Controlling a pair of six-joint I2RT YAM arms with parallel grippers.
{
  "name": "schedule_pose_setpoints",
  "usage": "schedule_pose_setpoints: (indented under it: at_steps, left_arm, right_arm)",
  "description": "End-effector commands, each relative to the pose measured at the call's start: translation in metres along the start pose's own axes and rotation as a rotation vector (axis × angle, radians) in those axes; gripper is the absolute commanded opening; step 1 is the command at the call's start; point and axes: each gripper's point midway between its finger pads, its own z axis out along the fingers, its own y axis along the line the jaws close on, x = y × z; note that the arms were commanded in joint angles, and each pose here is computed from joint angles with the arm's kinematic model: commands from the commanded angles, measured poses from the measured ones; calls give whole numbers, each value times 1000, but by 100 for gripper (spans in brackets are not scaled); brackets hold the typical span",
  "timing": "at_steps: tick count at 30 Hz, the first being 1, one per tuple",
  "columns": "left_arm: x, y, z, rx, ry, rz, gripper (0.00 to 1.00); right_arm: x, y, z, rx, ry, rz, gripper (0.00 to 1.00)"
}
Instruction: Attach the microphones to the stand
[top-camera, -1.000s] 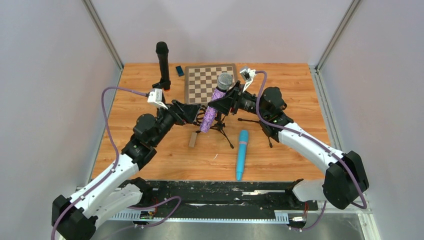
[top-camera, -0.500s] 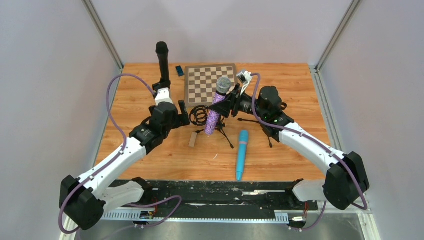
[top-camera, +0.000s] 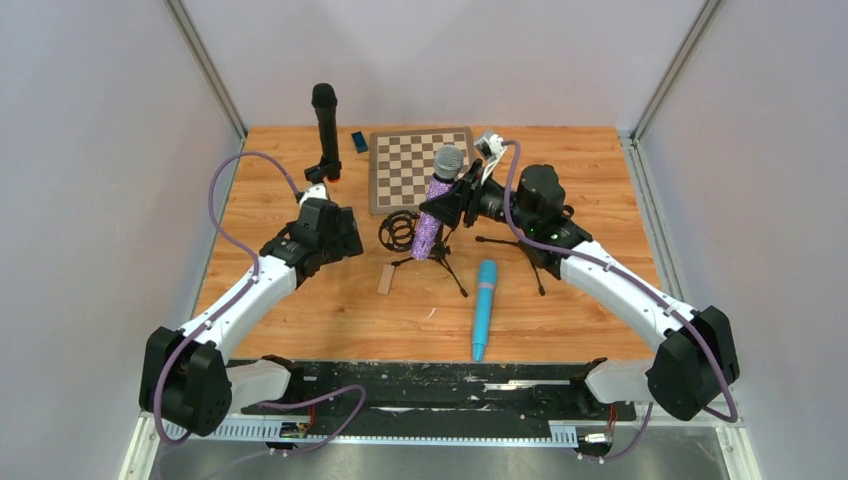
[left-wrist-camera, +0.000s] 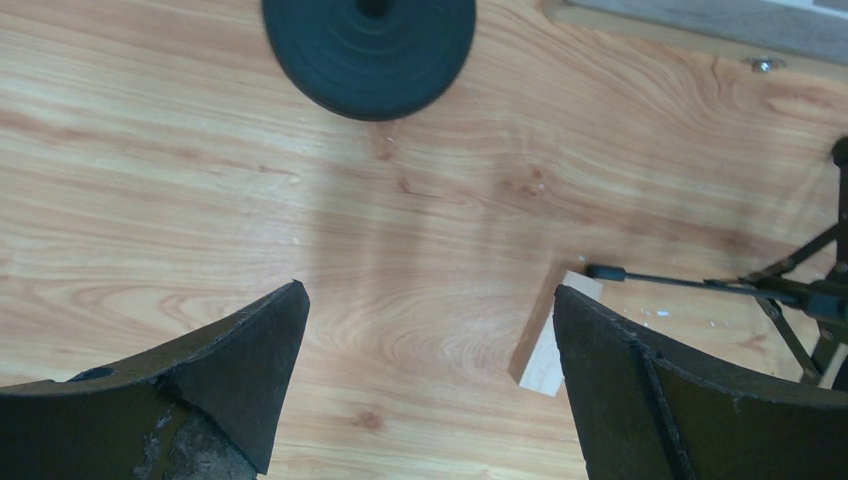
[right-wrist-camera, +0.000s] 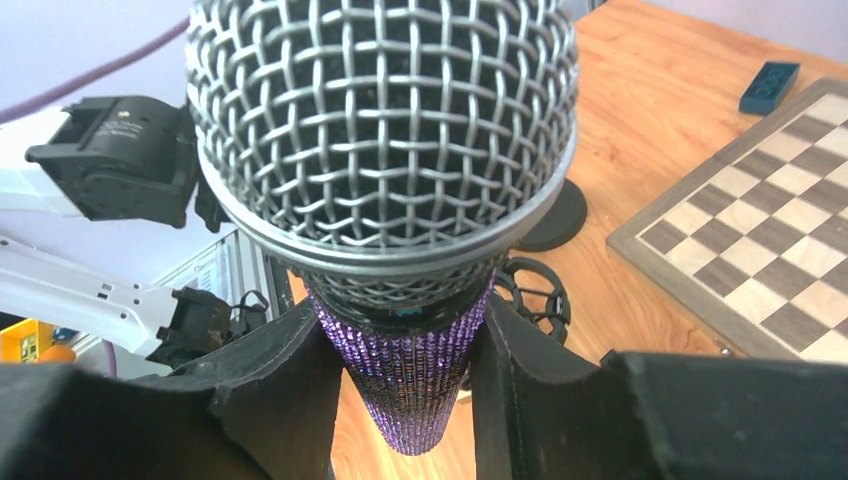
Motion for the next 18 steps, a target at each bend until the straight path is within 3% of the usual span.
schedule_pose_setpoints:
  at_steps: [1, 18]
  left_arm:
    - [2, -25, 5, 156, 33, -40, 100]
    - [-14, -37, -14, 295, -55, -86, 100]
  right_arm:
    - [-59, 22, -1, -12, -128, -113, 0]
    - [-78, 42, 45, 97, -126, -291, 0]
